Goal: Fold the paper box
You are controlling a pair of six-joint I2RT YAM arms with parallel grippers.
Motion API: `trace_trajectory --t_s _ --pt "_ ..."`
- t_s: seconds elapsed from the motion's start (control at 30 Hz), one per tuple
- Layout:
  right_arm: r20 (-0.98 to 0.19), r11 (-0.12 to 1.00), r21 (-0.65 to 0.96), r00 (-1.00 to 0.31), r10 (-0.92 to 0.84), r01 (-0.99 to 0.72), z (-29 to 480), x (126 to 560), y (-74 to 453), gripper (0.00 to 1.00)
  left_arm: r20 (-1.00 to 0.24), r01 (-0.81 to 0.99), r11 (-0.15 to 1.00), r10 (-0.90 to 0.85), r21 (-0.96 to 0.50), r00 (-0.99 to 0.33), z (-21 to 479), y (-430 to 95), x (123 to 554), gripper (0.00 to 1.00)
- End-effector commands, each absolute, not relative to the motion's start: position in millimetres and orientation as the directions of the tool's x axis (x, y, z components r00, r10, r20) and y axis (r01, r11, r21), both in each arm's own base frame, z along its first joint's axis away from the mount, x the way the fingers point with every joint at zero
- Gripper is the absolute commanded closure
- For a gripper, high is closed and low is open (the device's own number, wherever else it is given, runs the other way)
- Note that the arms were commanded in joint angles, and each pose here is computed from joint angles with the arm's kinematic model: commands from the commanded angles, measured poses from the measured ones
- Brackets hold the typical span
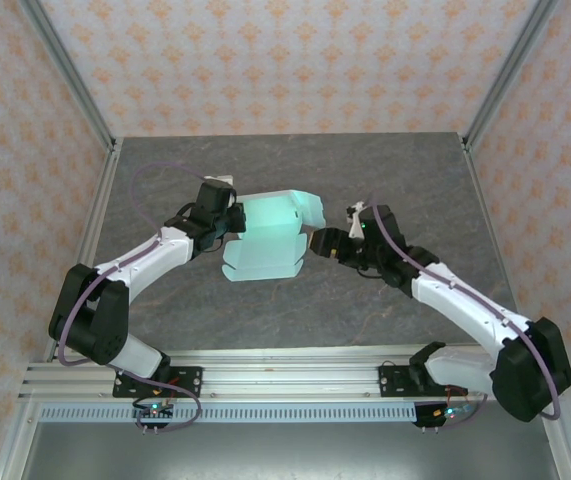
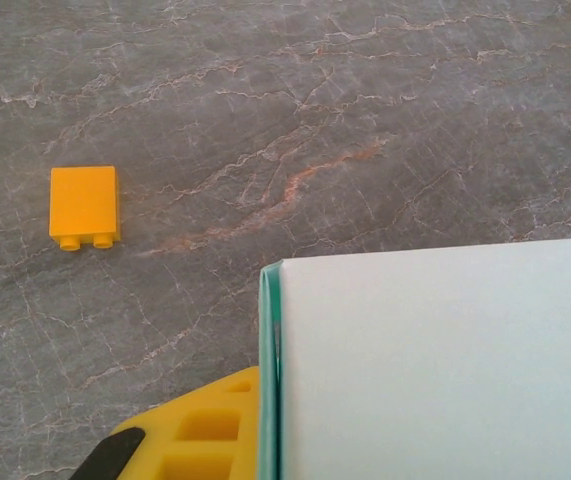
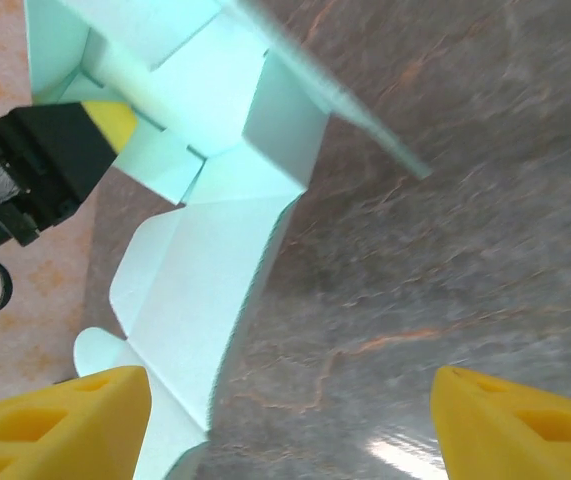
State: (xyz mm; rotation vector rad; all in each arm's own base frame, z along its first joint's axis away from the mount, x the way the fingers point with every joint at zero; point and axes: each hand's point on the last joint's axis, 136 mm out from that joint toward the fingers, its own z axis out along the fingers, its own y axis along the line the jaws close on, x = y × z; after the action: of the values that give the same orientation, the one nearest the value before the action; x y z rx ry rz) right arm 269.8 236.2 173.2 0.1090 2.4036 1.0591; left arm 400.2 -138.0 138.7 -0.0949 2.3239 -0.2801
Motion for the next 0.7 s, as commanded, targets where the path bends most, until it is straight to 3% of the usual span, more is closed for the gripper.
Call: trace_trajectory --t_s 0.0,0.13,0.3,0.4,0.53,0.67 --pt "-0.37 0.618 0.784 -0.845 0.385 -0.062 187 285 258 0.26 -0.725 0.027 0.971 -0.16 -0.238 -0.67 154 -143 406 0.99" --pt "-0.327 0.587 0.809 -0.839 0.434 -0.011 185 296 270 0.37 -0.725 0.03 0.969 -0.162 -0.244 -0.669 156 -143 405 0.99" --pt "-0.251 0.506 0.861 -0.828 0.501 0.045 181 301 278 0.69 -0.732 0.022 0.97 -0.168 -0.242 -0.66 159 -141 405 0.99" --pt "-0.202 0.415 0.908 -0.803 0.56 0.06 186 303 277 0.81 -0.74 0.013 0.97 -0.177 -0.243 -0.649 161 -139 406 0.99" --pt "-0.14 0.305 0.95 -0.776 0.615 0.071 194 305 277 0.88 -0.746 0.001 0.966 -0.197 -0.257 -0.636 163 -138 406 0.99" --pt "-0.103 0.282 0.953 -0.753 0.65 0.113 187 305 273 0.95 -0.751 -0.005 0.962 -0.215 -0.272 -0.624 167 -138 406 0.99"
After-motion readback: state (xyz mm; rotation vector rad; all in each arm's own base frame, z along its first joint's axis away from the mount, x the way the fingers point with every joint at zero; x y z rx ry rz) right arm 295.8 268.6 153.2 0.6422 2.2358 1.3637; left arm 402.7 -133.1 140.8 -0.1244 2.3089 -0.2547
